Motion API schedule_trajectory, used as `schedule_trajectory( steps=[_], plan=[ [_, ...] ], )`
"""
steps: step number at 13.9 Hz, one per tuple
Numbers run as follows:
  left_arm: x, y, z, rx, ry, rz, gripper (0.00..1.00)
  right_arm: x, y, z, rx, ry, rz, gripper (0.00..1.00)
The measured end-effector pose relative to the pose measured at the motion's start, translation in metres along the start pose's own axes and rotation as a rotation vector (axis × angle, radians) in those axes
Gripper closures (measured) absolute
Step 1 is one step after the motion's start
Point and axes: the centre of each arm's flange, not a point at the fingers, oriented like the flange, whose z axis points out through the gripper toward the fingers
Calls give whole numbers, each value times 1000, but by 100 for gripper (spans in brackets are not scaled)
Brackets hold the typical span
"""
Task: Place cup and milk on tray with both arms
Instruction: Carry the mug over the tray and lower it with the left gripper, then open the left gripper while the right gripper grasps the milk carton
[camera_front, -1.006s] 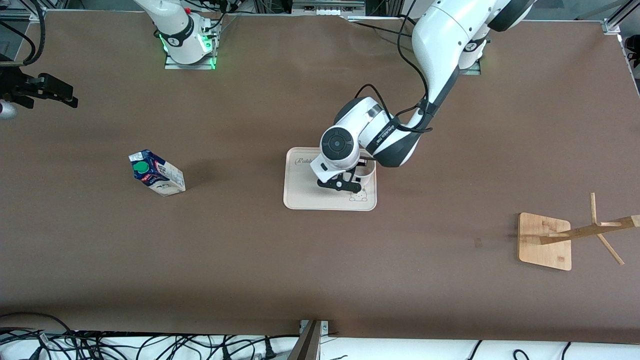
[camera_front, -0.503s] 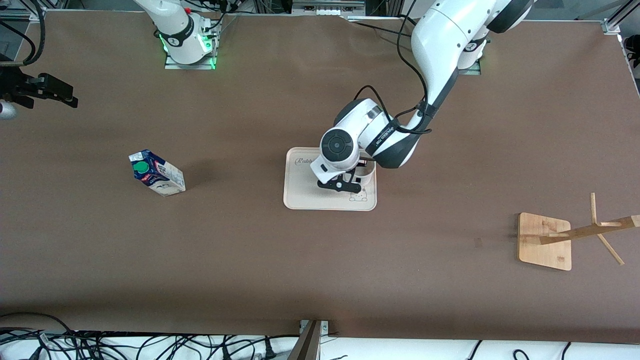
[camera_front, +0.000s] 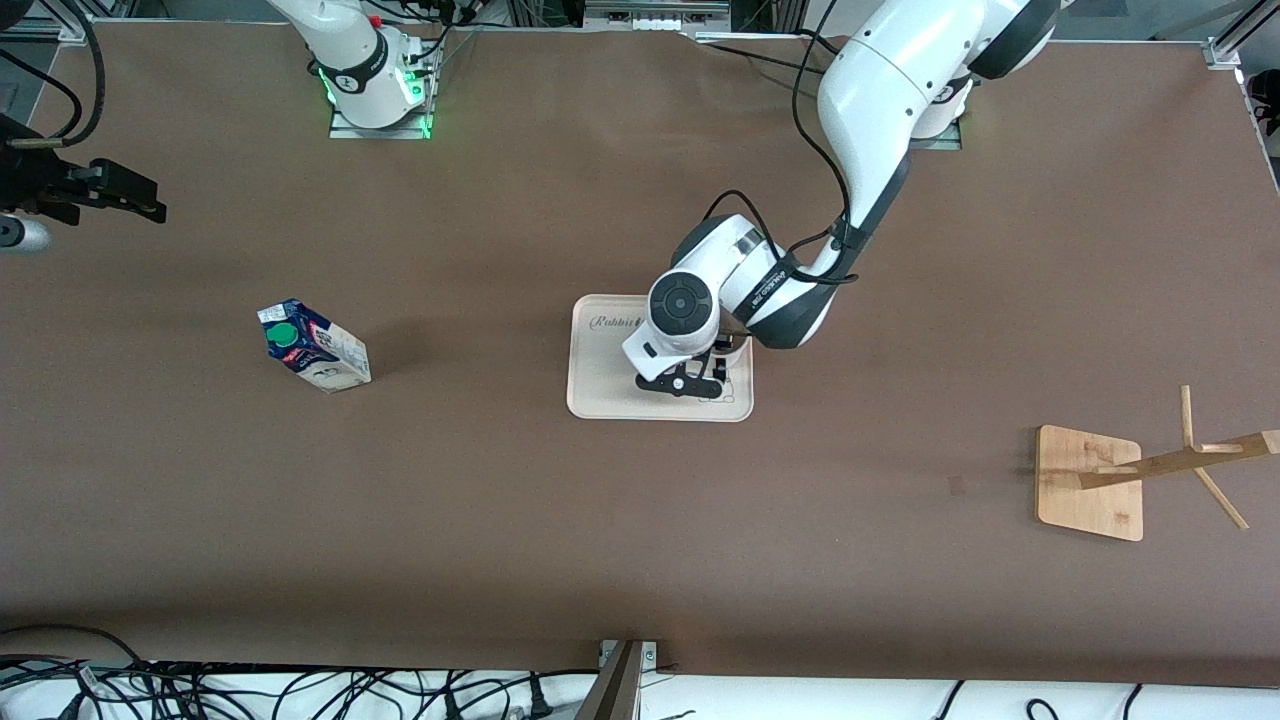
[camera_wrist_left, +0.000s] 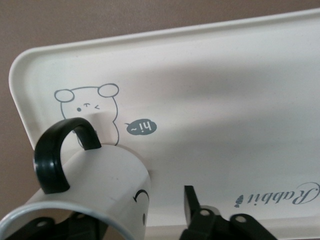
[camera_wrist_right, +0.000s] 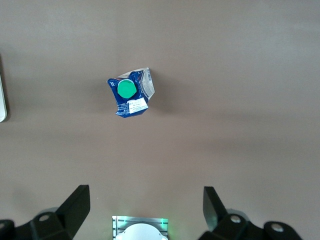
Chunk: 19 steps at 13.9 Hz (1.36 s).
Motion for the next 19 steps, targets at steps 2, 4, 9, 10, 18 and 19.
schedule_trajectory(
  steps=[2,4,9,10,18,19],
  plan=[
    [3,1,-10,-11,16,-4,11,4,-3,5,0,-10,-6,0],
    [4,3,-23,-23,35,-2,0,7,-4,10,0,-22,-8,0],
    [-15,-4,-74,19,7,1,0,26,-22,30,-5,-37,-47,0],
    [-21,-11,-91,37,-6,-4,0,33,-28,35,-8,-26,-58,0],
    [-46,-173,-271,51,20,25,0,94,-48,153,-16,-24,-172,0],
    [-45,-196,-283,49,33,39,0,94,-48,168,-16,-19,-176,0]
  ],
)
